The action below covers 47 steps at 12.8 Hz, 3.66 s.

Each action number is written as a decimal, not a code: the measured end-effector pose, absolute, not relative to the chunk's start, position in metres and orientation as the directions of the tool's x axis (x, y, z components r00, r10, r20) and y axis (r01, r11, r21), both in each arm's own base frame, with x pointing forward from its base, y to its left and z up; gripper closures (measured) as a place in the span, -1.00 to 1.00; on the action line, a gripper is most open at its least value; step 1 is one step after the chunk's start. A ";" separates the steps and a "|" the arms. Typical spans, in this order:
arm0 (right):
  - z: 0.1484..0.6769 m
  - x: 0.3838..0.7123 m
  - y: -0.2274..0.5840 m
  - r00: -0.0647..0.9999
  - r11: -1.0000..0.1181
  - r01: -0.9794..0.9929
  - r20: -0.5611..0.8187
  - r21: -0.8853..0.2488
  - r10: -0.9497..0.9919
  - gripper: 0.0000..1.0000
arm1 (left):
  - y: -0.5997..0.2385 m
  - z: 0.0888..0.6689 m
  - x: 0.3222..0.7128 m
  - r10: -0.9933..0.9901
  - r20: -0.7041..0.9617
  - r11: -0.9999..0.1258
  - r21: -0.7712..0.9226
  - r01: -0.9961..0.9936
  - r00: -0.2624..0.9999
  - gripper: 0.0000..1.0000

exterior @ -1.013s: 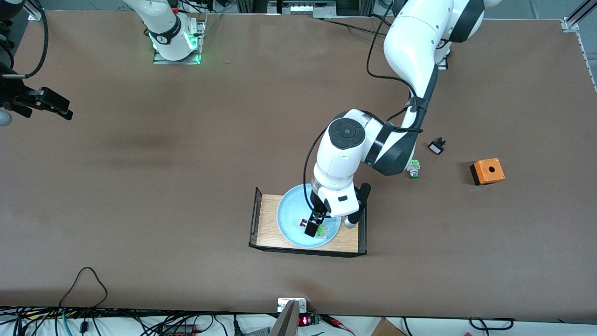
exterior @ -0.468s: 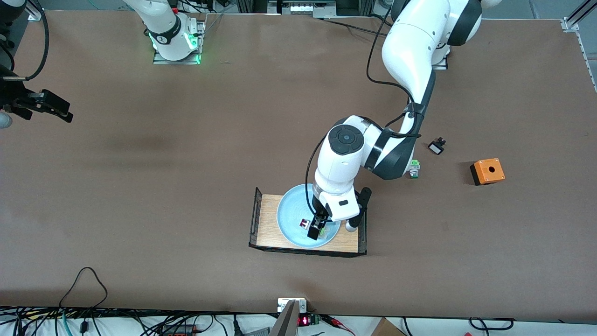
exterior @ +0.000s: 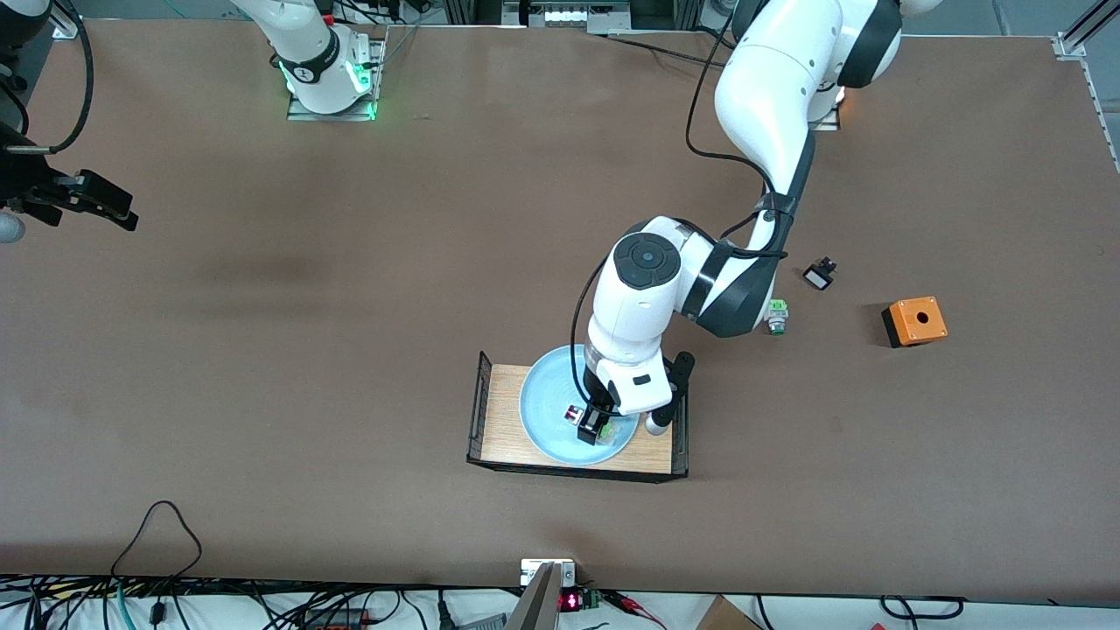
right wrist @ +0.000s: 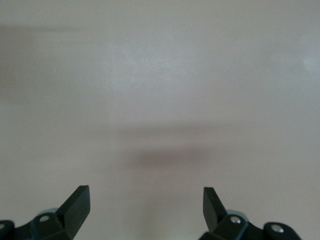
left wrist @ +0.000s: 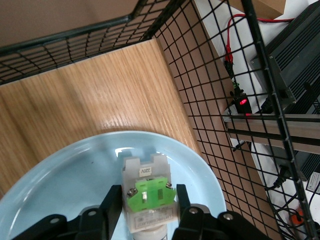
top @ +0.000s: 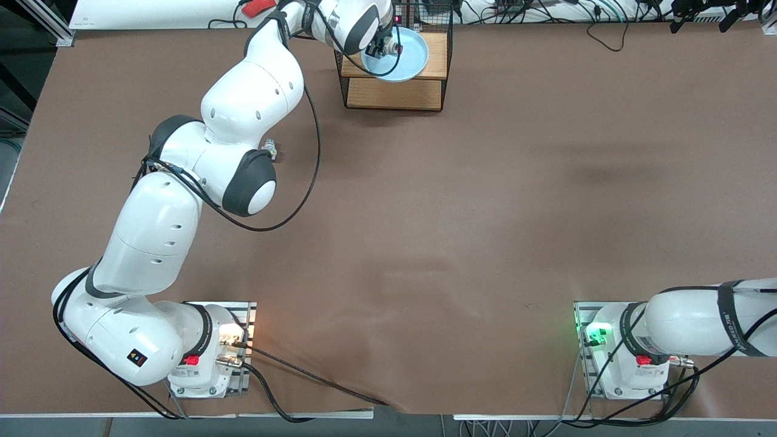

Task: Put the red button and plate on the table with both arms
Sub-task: 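Grasp the green-and-white switch on the plate with the left gripper, then lift the switch off the plate and carry it beside the orange box, then lower the switch onto the table while the right gripper reaches the plate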

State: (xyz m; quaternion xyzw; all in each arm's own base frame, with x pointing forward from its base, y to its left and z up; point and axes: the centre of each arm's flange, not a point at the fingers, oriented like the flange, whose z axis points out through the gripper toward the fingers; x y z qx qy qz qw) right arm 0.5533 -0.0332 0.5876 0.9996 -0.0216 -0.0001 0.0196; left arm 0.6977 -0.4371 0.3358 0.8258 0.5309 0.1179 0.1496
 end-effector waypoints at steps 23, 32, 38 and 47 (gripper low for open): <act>0.577 0.560 -0.046 0.995 -0.994 -0.098 -0.003 -0.046 -0.098 -1.00 | -0.215 0.491 0.672 0.575 -0.100 -0.815 0.015 0.579 0.812 0.09; 0.572 0.561 0.013 0.950 -0.948 -0.312 -0.048 -0.060 -0.309 -1.00 | -0.039 0.342 0.694 0.302 -0.051 -0.951 0.053 0.304 0.952 0.09; 0.559 0.549 0.148 0.896 -0.897 -0.439 -0.108 -0.057 -0.432 -1.00 | 0.016 0.250 0.674 0.133 -0.049 -0.989 0.055 0.136 0.990 0.09; 0.510 0.579 0.338 0.767 -0.758 -0.641 -0.113 -0.122 -0.631 -1.00 | 0.020 0.188 0.665 0.048 -0.096 -0.990 0.128 0.060 0.994 -0.16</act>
